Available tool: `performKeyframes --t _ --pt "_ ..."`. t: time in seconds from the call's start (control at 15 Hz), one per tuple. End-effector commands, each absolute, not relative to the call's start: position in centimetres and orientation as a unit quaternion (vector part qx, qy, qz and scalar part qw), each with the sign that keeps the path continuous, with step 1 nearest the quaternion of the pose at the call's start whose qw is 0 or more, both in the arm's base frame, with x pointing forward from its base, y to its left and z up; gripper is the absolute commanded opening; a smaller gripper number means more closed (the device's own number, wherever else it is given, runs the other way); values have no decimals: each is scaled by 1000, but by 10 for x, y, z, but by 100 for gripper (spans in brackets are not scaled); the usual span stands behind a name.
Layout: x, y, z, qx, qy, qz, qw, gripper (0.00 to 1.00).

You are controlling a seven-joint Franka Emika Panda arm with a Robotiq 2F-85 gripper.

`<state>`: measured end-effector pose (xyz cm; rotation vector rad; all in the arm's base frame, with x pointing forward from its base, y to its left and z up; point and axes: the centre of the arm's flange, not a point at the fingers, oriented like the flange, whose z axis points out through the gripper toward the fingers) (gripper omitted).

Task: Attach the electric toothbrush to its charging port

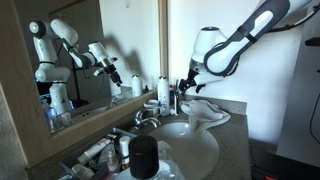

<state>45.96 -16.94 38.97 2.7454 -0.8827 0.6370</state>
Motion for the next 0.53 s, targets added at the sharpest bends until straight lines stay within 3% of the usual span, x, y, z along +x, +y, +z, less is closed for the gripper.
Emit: performKeyframes --t 0.0,0.47 --pt "492 -175 376 921 -294 232 106 100" --pt "529 -191 353 922 -278 240 119 100"
